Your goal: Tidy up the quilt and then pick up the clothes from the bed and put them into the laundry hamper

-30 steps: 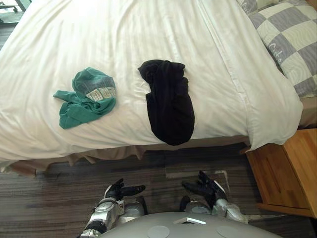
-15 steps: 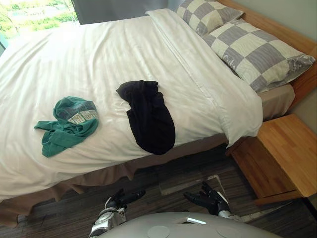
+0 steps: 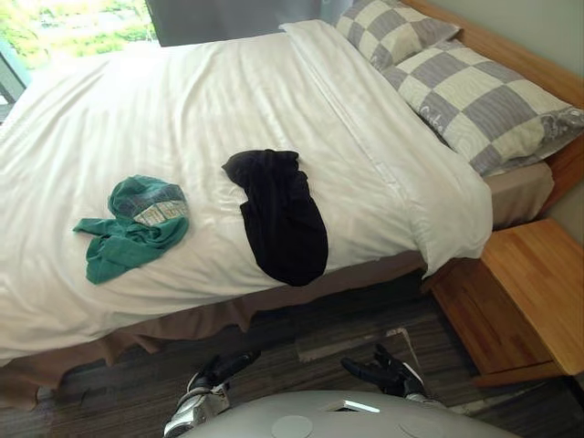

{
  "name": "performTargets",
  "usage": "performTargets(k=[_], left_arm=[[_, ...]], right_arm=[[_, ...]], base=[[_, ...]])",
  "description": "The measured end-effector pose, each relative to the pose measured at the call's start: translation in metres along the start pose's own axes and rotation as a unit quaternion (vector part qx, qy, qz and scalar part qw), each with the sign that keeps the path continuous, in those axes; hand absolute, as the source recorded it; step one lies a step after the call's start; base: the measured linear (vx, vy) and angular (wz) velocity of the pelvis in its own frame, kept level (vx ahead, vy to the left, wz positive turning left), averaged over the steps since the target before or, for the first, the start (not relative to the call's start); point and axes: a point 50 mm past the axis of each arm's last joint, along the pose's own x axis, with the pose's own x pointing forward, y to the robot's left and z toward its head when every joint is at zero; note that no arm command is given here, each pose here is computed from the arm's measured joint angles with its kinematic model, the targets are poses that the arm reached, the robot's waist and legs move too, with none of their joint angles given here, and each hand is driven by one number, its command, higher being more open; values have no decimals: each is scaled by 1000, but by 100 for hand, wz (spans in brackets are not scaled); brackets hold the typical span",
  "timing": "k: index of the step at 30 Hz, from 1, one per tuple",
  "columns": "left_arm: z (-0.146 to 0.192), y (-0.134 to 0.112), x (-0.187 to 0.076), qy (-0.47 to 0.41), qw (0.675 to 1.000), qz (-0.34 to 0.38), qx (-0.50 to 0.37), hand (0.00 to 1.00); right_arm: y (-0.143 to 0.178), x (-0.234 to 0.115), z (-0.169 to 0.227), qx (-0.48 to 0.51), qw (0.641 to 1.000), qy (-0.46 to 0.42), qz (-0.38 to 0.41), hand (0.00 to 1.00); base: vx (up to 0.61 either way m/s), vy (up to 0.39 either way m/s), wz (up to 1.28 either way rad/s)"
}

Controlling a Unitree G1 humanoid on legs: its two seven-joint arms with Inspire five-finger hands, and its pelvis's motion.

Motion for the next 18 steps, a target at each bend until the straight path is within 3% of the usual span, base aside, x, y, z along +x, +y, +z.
performTargets(k=[4,9,14,18], left_arm=[[3,-1,0,-13,1000,2,-29,100],[-1,20,-3,-15,997,53,-56,100],[8,8,0,-32,998,40,-33,100],[19,22,-2,-61,996,58,17,100]], right_arm=[[-4,-1,1,6,1000,-2,-1,100],[-7,-1,10,37,999,-33,5,100],[-28,-13,0,60,996,-48,-35,100],[-11,-6,6,51,996,-72,-10,100]], base=[[-25,7,38],[-23,27,16],[7,309,34],[86,241,-24]])
